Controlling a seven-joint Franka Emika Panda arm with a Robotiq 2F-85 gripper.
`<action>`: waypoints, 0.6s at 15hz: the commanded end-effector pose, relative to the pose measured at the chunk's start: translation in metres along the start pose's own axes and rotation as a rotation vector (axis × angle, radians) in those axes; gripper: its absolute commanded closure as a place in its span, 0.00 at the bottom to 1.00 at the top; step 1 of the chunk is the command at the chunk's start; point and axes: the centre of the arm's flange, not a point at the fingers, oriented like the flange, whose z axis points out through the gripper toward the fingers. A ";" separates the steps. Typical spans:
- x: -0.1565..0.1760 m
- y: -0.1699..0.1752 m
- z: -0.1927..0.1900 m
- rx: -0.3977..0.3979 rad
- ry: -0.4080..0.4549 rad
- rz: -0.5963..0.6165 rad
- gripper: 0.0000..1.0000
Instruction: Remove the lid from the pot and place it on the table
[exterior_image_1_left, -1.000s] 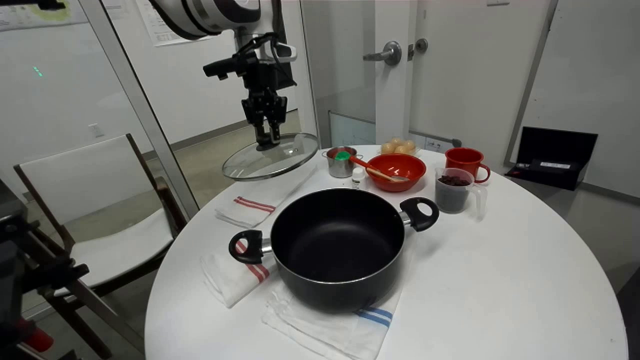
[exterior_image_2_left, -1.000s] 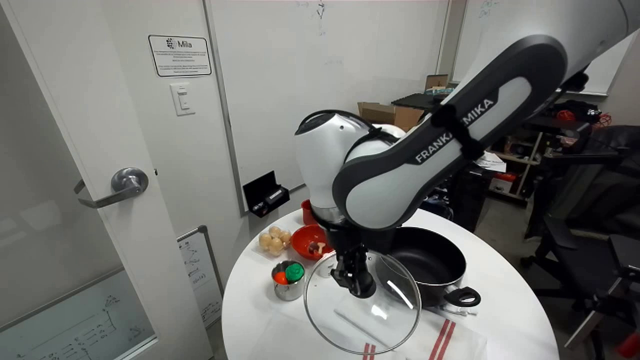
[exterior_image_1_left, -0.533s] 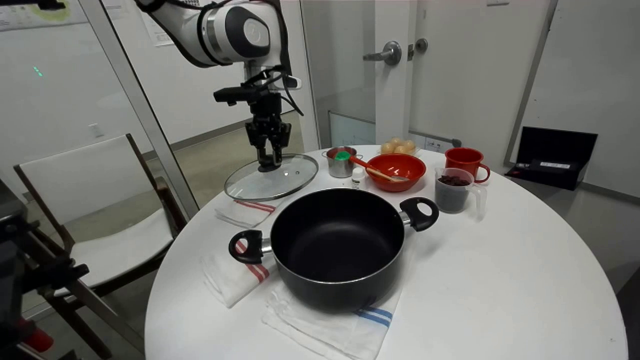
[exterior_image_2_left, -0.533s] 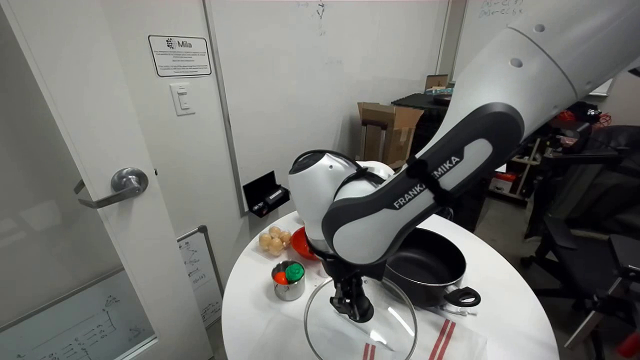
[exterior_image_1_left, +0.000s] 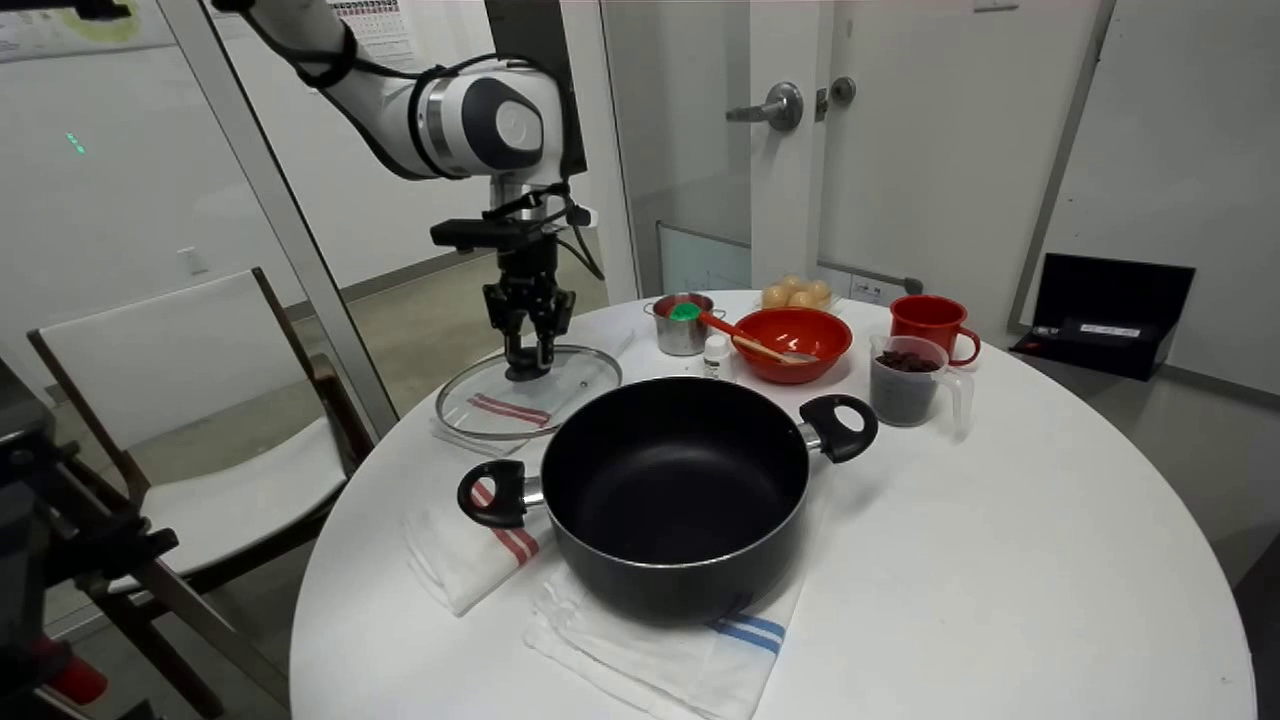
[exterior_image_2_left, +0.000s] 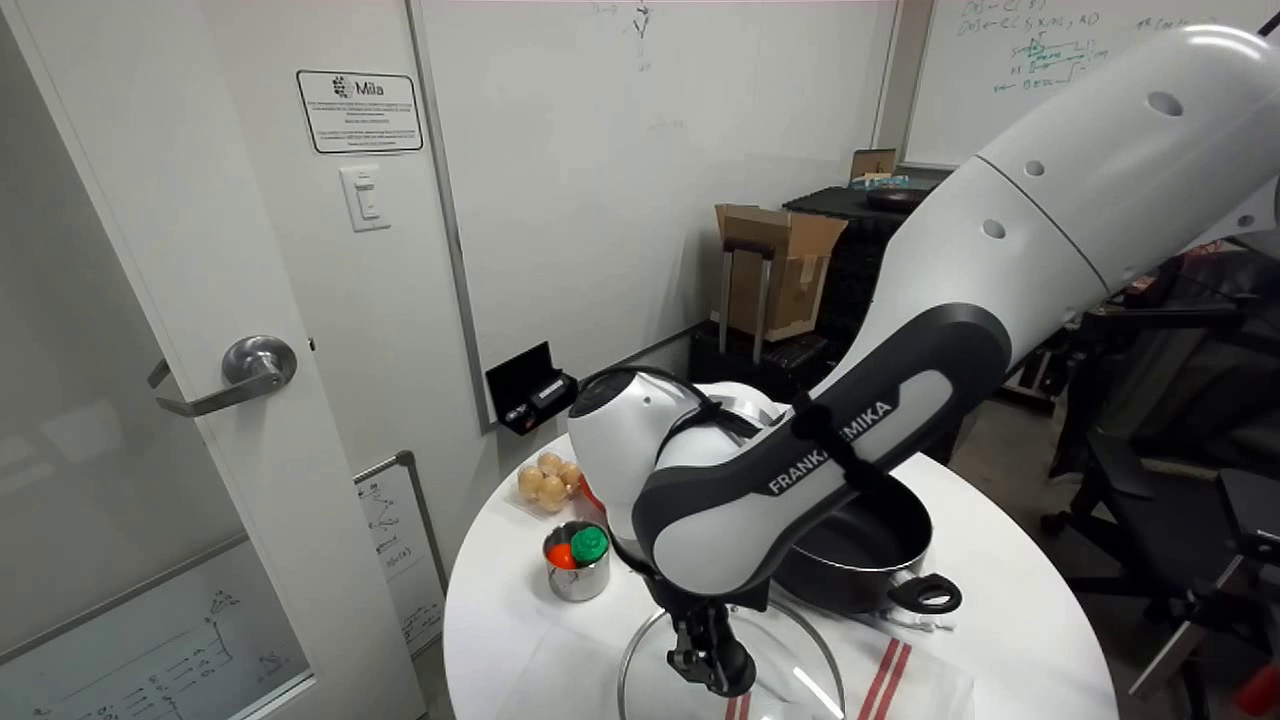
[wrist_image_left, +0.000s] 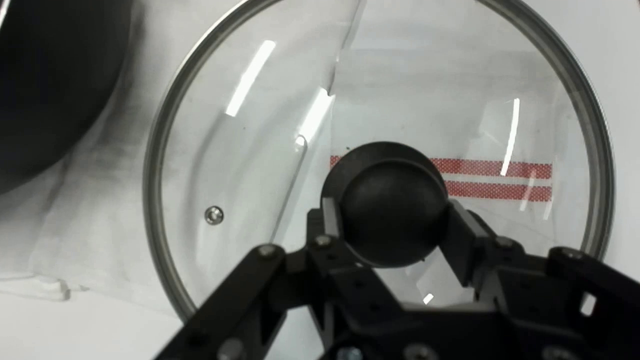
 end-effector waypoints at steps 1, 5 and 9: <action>0.021 0.001 0.006 0.020 -0.015 -0.009 0.75; 0.023 0.006 0.030 0.021 -0.024 0.031 0.75; 0.020 0.012 0.034 0.041 -0.021 0.082 0.75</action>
